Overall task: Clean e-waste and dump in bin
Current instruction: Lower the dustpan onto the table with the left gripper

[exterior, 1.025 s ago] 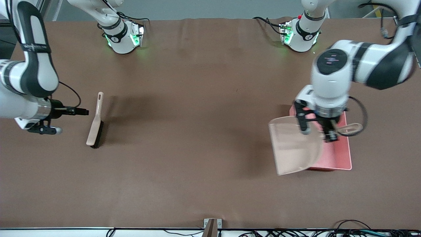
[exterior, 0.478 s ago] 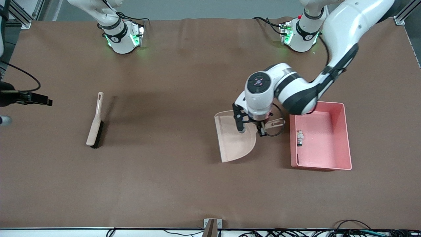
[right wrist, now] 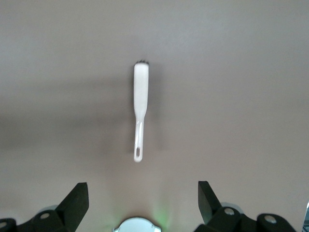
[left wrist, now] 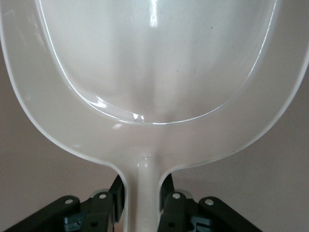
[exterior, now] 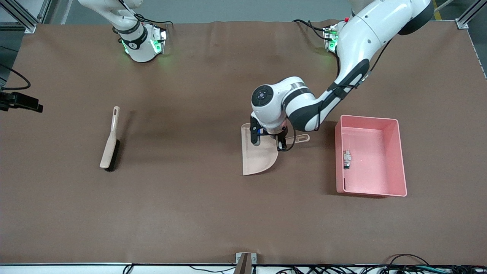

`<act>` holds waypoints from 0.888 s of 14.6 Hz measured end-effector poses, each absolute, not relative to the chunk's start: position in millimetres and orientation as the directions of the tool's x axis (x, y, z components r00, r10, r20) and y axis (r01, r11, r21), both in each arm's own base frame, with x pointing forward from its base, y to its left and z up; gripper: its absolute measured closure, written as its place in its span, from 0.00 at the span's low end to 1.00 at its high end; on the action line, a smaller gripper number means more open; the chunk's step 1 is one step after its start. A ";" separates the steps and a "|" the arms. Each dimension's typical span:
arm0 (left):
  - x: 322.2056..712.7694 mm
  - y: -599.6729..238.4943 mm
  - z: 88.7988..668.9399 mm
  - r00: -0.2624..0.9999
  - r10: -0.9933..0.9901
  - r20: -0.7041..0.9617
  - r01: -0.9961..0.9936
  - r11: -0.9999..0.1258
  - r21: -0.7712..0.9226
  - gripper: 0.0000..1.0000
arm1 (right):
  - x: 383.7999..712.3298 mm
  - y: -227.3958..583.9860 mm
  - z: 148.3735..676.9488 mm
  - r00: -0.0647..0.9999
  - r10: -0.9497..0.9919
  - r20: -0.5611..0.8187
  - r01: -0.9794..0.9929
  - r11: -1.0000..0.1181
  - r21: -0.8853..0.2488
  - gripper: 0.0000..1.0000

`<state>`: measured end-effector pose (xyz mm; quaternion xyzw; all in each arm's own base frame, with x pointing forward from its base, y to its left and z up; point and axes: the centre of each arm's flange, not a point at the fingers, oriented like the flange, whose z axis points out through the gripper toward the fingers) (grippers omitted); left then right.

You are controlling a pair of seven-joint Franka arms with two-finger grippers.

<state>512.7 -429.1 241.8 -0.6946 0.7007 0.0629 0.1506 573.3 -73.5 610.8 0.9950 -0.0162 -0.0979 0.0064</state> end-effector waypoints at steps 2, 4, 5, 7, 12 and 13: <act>514.5 -428.0 239.4 -0.007 -0.953 -0.303 -0.991 0.047 -0.126 0.67 | 568.5 -67.2 617.8 0.981 -0.015 -0.194 -0.016 -1.000 -0.004 0.00; 515.6 -426.5 235.6 -0.015 -0.952 -0.305 -0.991 0.054 -0.121 0.67 | 565.8 -55.0 622.1 0.989 -0.012 -0.149 -0.012 -1.000 -0.001 0.00; 515.9 -425.8 233.2 -0.016 -0.952 -0.306 -0.991 0.054 -0.119 0.67 | 562.2 -47.8 620.9 0.993 -0.009 -0.122 -0.009 -1.000 -0.003 0.00; 516.6 -424.2 228.6 -0.014 -0.951 -0.308 -0.992 0.051 -0.112 0.67 | 551.1 -38.2 618.1 0.994 -0.009 -0.107 -0.009 -1.000 0.002 0.00; 519.1 -422.5 225.9 -0.009 -0.952 -0.306 -0.993 0.045 -0.108 0.40 | 540.9 -44.6 616.1 0.993 -0.039 -0.110 -0.038 -0.999 0.009 0.00; 523.4 -421.3 229.1 0.000 -0.953 -0.301 -0.993 0.036 -0.115 0.31 | 541.1 -42.5 615.8 0.993 -0.035 -0.110 -0.035 -0.999 0.009 0.00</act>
